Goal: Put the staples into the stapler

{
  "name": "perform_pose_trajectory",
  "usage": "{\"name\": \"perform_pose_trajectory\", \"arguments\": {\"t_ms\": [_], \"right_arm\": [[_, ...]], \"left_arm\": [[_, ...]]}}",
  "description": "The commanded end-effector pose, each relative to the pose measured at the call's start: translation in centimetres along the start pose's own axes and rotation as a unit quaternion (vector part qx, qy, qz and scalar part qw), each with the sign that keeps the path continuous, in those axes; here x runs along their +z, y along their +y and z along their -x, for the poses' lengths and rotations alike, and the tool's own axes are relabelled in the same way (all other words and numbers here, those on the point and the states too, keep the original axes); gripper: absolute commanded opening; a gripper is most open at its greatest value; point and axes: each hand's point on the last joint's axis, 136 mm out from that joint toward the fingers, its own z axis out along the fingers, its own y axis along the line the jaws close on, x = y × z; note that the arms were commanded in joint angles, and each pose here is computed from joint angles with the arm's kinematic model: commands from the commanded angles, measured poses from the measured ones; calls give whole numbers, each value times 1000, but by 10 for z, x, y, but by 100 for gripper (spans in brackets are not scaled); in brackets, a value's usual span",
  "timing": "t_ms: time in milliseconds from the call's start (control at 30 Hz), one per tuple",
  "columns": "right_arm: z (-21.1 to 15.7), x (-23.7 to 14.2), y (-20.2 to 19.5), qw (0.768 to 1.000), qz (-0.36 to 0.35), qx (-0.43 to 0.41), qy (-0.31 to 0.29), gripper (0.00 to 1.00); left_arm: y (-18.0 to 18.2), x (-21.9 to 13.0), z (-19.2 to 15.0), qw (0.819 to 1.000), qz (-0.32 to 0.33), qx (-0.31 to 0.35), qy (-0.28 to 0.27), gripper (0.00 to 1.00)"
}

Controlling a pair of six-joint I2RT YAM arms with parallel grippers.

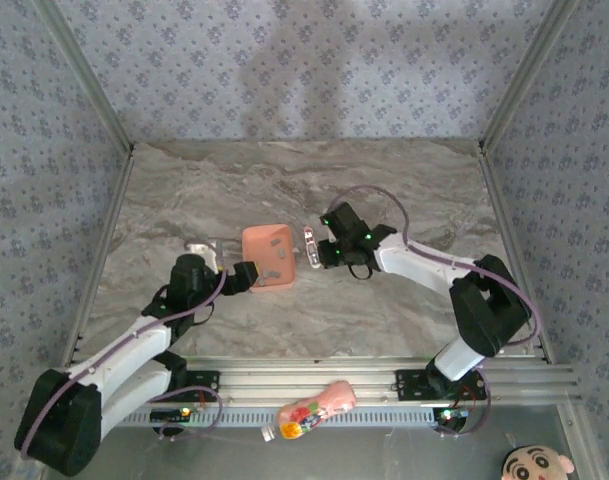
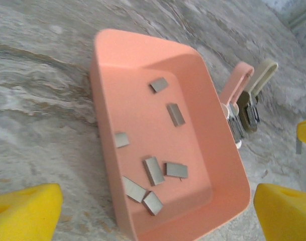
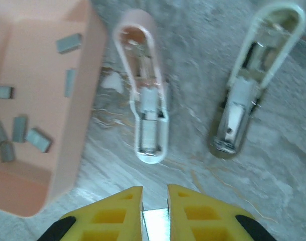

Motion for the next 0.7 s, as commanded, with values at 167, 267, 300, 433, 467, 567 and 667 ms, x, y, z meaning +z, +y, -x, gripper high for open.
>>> {"name": "perform_pose_trajectory", "arguments": {"t_ms": [167,267,300,433,467,567,667], "right_arm": [[17,-5,-20,994,-2,74,-79,18],[16,-1,-21,994,-3,77,-76,18],[16,0,-21,994,-4,76,-76,18],[15,5,-23,994,-6,78,-71,18],[15,6,-23,995,-7,78,-70,18],[17,10,-25,995,-11,78,-69,18],[19,14,-25,995,-14,78,-66,18]], "left_arm": [[-51,13,23,994,-53,91,-29,98],[-56,17,23,993,-55,98,-24,98],[-57,19,21,993,-56,102,-21,98],[-65,21,20,991,-67,117,-18,98],[-66,22,20,990,-67,120,-17,98],[-67,23,21,990,-67,124,-17,98],[-68,26,21,990,-67,126,-16,98]]}}
